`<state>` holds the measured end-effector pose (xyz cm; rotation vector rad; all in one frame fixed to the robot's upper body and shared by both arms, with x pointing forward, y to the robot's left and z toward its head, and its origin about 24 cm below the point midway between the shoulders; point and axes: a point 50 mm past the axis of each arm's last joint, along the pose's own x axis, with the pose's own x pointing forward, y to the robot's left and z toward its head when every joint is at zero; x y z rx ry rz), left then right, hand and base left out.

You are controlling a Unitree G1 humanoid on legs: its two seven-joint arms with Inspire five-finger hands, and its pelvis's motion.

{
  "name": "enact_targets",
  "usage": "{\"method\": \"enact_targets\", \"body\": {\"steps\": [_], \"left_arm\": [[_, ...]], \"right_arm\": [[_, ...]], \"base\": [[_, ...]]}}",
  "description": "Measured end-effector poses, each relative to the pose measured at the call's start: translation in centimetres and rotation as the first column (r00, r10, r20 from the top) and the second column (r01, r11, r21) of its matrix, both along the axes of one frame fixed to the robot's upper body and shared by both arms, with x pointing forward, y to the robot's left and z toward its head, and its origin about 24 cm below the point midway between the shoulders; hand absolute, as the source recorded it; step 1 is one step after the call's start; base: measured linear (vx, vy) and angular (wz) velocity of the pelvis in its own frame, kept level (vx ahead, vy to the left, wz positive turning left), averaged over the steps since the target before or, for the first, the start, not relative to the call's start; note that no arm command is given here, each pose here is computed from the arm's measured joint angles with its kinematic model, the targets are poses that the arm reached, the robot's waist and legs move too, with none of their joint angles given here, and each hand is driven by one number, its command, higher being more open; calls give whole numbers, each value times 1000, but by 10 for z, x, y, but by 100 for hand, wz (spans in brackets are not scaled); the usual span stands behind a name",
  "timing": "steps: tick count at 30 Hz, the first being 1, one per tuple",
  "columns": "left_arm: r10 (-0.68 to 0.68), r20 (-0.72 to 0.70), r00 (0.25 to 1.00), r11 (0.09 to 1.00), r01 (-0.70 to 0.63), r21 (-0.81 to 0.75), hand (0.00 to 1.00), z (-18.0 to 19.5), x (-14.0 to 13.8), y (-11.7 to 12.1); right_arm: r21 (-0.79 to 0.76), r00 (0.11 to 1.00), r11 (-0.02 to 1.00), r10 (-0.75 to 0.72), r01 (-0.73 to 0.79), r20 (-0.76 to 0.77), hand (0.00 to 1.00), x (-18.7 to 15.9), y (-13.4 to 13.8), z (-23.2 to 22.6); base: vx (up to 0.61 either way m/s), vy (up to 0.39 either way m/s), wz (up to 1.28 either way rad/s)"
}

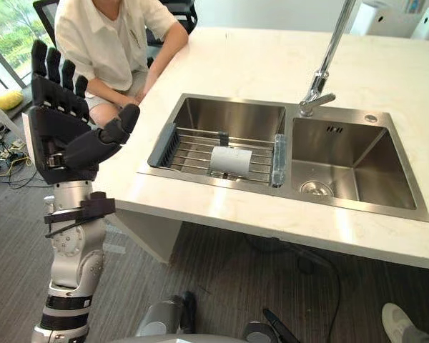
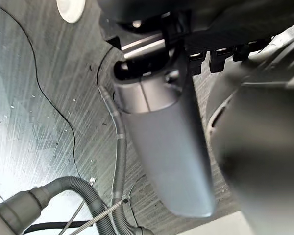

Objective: Walk over to the sink, pick up the cup, carry it to the dishwasher, place the cup inside the dishwasher, then close the dishwasher door

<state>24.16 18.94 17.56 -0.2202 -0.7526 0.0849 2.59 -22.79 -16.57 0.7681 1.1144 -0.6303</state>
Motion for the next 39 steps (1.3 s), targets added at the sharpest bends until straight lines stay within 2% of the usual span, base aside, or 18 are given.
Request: {"method": "enact_targets", "body": {"steps": [4, 7, 9, 11, 12, 13, 16, 19, 26, 31, 35, 39], "left_arm": [[-68, -26, 997, 998, 68, 2, 100, -3, 3, -4], [-185, -84, 979, 982, 186, 14, 100, -15, 10, -18], [-247, -138, 959, 963, 258, 73, 100, -22, 15, -33], [-283, -244, 928, 898, 346, 273, 100, -31, 22, -58], [-283, -267, 921, 879, 360, 312, 100, -33, 23, -61], [-263, -324, 909, 841, 381, 384, 100, -37, 28, -65], [-188, -401, 896, 793, 380, 477, 100, -44, 42, -65], [-101, -427, 899, 764, 345, 545, 100, -46, 50, -59], [66, -367, 928, 669, 232, 706, 100, -42, 55, -50], [102, -293, 951, 544, 193, 817, 100, -36, 61, -58], [137, -258, 956, 428, 177, 886, 100, -44, 62, -66], [170, -253, 953, 392, 170, 904, 100, -47, 65, -64]], "right_arm": [[9, 997, 998, -69, 69, -16, 100, -8, 0, -1], [13, 984, 984, -180, 180, -17, 100, -16, -2, -1], [23, 971, 971, -237, 238, -28, 100, -21, 0, -2], [34, 955, 956, -290, 292, -55, 100, -28, 3, -4], [36, 953, 953, -299, 301, -58, 100, -29, 3, -4], [42, 943, 943, -327, 330, -59, 100, -28, 4, -5], [51, 926, 925, -373, 376, -60, 100, -28, 5, -5], [62, 909, 907, -411, 415, -69, 100, -28, 4, -5], [83, 879, 876, -469, 476, -89, 100, -30, 3, -5], [86, 871, 867, -483, 490, -88, 100, -32, 3, -5], [73, 878, 877, -468, 475, -98, 100, -36, 5, -5], [68, 883, 883, -456, 464, -111, 100, -39, 10, -6]], "base": [[-1, 77, -18], [26, 6, 5], [42, -15, 10], [55, -22, 0], [72, -12, -9], [64, -3, -11], [57, 6, -11], [52, 11, -6], [10, 4, 0], [-13, 28, -9], [2, 27, -20], [26, 5, -20]]}}
